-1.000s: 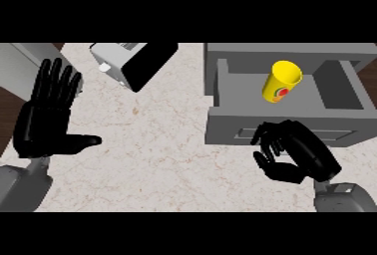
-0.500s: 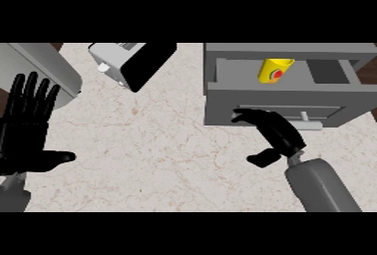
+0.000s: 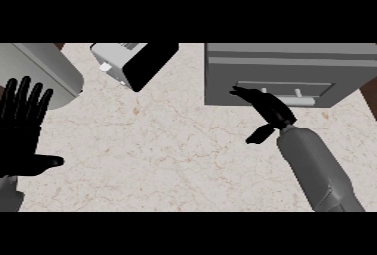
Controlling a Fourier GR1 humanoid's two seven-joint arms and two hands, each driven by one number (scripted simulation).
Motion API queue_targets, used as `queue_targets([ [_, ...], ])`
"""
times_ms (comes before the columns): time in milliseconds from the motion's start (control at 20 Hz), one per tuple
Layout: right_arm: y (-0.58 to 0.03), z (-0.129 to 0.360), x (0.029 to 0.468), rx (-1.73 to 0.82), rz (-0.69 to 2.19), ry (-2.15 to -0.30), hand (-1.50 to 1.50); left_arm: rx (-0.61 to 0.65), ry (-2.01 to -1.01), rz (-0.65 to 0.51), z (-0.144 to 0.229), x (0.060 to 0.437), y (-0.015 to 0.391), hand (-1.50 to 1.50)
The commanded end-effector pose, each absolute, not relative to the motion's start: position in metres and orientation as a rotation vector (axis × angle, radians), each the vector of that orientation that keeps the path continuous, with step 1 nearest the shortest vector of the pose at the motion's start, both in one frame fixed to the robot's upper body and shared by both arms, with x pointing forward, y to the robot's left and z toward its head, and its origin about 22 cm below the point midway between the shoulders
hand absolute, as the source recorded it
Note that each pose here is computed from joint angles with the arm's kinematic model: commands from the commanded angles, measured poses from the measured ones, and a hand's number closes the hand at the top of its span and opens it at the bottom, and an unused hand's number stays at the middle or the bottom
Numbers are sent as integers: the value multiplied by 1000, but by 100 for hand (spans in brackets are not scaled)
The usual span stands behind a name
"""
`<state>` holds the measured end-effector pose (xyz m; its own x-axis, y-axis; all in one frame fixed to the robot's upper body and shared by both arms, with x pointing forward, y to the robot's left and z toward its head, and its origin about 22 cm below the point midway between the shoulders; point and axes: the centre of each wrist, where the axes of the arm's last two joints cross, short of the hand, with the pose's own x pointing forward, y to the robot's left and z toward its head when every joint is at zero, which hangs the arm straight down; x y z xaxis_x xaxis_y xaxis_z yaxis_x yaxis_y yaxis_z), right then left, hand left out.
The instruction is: Pick up the cup, place it into the drawer and close the drawer
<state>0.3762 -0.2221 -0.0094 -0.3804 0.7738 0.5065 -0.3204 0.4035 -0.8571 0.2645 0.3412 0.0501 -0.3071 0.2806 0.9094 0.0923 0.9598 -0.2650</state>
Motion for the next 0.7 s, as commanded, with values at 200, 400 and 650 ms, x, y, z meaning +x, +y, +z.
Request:
queue_targets([
  [200, -262, 5, 411, -362, 1191, -1514, -150, -283, -1893, 198, 60, 271, 347, -150],
  [400, -261, 24, 425, -396, 1194, -1503, -150, -324, -1887, 177, 42, 273, 345, -150],
  [650, -275, 43, 434, -395, 1172, -1502, -150, -317, -1881, 152, 38, 274, 340, -150],
])
